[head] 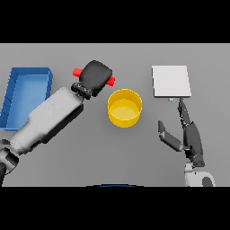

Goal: Pick up the red beaker and tilt it to pour out 1 green nut into yellow bowl. Pick up the yellow bowl and place it on the metallic measuring scale.

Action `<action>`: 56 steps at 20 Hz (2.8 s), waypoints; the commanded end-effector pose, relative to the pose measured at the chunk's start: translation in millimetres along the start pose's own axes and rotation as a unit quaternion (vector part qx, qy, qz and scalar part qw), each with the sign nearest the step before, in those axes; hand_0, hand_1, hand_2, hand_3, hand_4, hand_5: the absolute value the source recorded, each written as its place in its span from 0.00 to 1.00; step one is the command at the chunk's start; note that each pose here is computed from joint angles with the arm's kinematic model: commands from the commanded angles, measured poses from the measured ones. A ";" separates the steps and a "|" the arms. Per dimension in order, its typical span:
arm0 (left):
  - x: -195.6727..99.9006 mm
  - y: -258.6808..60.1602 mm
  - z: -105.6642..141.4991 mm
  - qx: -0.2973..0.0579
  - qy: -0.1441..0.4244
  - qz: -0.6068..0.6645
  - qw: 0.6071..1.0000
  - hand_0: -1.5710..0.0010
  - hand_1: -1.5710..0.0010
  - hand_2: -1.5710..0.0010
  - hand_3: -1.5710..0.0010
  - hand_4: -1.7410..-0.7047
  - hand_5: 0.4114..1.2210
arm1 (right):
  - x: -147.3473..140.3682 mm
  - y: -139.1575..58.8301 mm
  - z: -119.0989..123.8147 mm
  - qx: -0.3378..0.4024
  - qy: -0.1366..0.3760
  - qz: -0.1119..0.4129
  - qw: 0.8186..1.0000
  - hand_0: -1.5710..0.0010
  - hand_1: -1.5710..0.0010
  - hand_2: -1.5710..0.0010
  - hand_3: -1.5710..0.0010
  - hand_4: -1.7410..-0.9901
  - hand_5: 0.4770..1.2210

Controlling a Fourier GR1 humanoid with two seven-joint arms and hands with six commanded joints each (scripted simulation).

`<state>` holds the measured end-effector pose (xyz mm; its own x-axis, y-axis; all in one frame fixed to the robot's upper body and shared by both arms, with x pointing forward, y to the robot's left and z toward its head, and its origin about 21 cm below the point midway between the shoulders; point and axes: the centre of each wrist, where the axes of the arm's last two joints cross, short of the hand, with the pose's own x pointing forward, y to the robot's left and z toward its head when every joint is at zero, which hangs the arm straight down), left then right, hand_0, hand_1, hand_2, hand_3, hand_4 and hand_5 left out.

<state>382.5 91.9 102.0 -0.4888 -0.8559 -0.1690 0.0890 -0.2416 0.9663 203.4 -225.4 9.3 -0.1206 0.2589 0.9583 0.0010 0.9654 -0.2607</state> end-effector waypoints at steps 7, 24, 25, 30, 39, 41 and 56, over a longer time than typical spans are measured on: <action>26.1 5.2 -14.7 -0.052 -0.068 -0.166 0.982 0.00 0.00 0.00 0.05 0.01 1.00 | -6.3 0.0 -1.8 -0.008 -0.003 -0.022 1.000 1.00 1.00 1.00 1.00 0.60 0.22; 55.6 25.9 -33.9 -0.091 -0.117 -0.440 0.886 0.00 0.00 0.00 0.00 0.01 1.00 | -6.6 2.5 -3.1 -0.021 0.009 0.014 1.000 1.00 1.00 1.00 1.00 0.71 0.15; 53.1 27.5 -34.8 -0.093 -0.124 -0.452 0.879 0.00 0.00 0.00 0.00 0.01 1.00 | -9.0 4.5 -2.1 -0.018 0.005 0.011 1.000 1.00 1.00 1.00 1.00 0.71 0.15; 50.7 53.4 -39.3 -0.084 -0.124 -0.487 0.860 0.00 0.00 0.00 0.00 0.01 1.00 | -7.8 2.3 -1.0 -0.021 0.003 0.025 0.999 1.00 1.00 1.00 1.00 0.71 0.15; -20.6 186.1 -37.3 0.008 0.008 -0.393 0.920 0.00 0.00 0.04 0.17 0.03 1.00 | -8.7 3.7 -5.7 -0.014 -0.005 -0.001 1.000 1.00 1.00 1.00 1.00 0.74 0.16; -48.7 199.8 -33.0 0.019 0.053 -0.317 0.947 0.00 0.00 0.02 0.11 0.02 1.00 | -7.0 0.1 -9.4 -0.013 -0.010 -0.010 1.000 1.00 1.00 1.00 1.00 0.73 0.16; -228.6 74.1 71.3 0.186 0.337 0.305 0.871 0.00 0.00 0.00 0.08 0.00 1.00 | -14.7 -1.6 -10.9 0.009 -0.014 0.009 1.000 1.00 1.00 1.00 1.00 0.70 0.18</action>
<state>438.8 302.9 225.0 0.1828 -0.8773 0.4438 -0.1919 0.4109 0.8913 216.0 -230.4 -3.1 -0.1482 0.2761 0.9496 -0.0144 0.9595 -0.2812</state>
